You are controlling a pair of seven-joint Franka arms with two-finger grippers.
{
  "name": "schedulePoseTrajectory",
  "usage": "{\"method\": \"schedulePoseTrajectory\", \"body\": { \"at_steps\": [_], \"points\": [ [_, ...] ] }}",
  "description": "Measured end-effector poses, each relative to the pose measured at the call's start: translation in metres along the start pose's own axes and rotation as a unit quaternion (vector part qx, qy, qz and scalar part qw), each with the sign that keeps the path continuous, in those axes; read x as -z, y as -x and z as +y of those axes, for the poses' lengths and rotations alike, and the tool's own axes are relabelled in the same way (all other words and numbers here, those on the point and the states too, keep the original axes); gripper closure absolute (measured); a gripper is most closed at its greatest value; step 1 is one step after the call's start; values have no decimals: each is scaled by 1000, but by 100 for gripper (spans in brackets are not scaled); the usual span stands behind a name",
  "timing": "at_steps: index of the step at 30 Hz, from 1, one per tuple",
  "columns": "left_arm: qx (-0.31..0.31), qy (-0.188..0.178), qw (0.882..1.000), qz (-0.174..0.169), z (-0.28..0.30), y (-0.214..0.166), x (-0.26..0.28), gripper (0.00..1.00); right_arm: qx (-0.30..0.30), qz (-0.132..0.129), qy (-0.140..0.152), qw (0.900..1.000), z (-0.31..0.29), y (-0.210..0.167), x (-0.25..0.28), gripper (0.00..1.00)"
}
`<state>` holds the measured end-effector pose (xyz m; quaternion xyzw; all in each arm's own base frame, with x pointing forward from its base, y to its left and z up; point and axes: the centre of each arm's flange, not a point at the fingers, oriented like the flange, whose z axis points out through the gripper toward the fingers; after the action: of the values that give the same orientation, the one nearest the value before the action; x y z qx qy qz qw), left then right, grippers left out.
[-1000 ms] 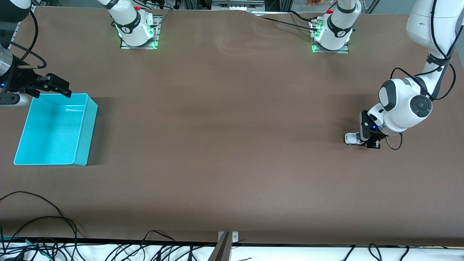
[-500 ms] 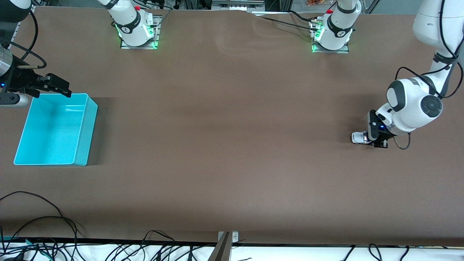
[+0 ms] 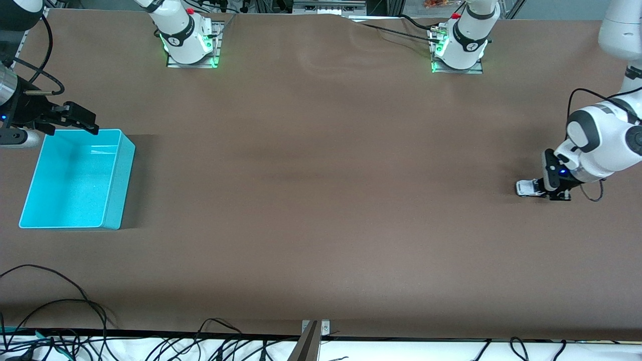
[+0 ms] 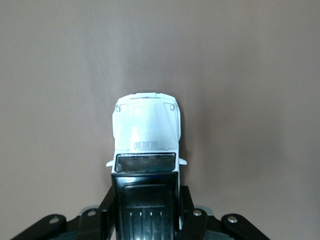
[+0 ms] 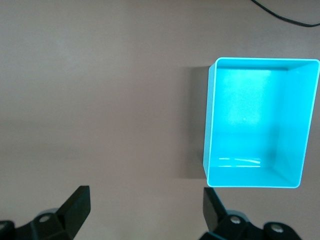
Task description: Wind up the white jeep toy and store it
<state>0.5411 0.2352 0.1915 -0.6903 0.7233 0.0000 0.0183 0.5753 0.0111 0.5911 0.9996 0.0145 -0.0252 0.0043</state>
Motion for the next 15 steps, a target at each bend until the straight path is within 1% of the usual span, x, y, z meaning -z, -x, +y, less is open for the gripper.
{"method": "schedulePoseTrajectory", "body": {
  "at_steps": [8,15],
  "points": [
    [8,-4,1000,-3,10,37,-1,48,0,0,0,1000,0,0,0,0],
    [13,-5,1000,-5,14,59,-1,48,0,0,0,1000,0,0,0,0]
  ]
}}
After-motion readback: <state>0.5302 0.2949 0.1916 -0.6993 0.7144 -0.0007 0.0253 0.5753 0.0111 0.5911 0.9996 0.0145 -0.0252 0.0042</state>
